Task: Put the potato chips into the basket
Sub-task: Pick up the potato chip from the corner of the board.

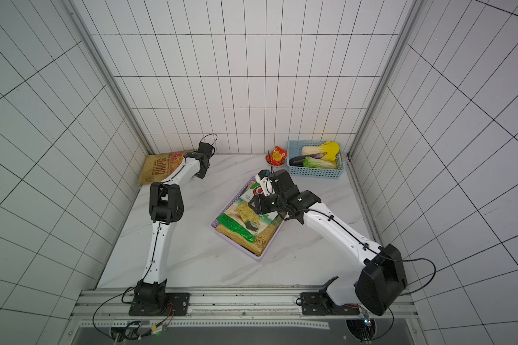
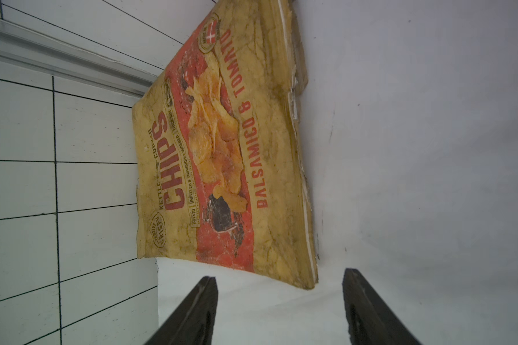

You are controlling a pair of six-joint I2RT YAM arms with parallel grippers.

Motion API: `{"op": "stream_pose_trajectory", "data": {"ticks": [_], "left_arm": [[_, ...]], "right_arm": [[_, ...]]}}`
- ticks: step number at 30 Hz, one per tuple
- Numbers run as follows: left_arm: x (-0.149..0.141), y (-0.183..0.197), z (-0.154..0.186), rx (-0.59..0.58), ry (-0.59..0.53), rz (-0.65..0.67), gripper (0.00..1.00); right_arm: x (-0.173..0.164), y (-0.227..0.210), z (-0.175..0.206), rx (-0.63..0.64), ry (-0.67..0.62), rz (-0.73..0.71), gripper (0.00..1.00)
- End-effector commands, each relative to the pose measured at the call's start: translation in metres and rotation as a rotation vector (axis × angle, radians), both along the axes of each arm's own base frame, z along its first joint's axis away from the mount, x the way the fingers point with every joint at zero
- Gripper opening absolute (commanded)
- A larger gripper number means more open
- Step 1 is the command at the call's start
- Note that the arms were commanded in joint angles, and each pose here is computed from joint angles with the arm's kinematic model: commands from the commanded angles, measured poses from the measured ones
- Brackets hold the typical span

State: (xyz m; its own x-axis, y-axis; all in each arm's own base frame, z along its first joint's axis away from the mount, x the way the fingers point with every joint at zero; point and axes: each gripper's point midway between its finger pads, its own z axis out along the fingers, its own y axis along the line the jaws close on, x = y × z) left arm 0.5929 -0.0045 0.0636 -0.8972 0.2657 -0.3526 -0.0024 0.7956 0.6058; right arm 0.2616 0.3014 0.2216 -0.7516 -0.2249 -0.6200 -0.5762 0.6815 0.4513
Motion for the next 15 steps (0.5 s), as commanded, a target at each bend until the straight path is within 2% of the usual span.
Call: {"op": "stream_pose_trajectory", "data": {"ticks": [1, 9, 15], "left_arm": [[0.006, 0.007, -0.008, 0.055, 0.026, -0.009, 0.65], [-0.002, 0.031, -0.037, 0.042, 0.085, 0.045, 0.64], [-0.008, 0.03, -0.053, 0.029, 0.129, 0.054, 0.62]], "right_arm": [[0.002, -0.005, -0.002, 0.007, -0.007, -0.015, 0.47], [0.001, -0.009, 0.001, 0.028, -0.021, -0.034, 0.47], [0.0, -0.011, 0.003, 0.033, -0.024, -0.041, 0.47]]}}
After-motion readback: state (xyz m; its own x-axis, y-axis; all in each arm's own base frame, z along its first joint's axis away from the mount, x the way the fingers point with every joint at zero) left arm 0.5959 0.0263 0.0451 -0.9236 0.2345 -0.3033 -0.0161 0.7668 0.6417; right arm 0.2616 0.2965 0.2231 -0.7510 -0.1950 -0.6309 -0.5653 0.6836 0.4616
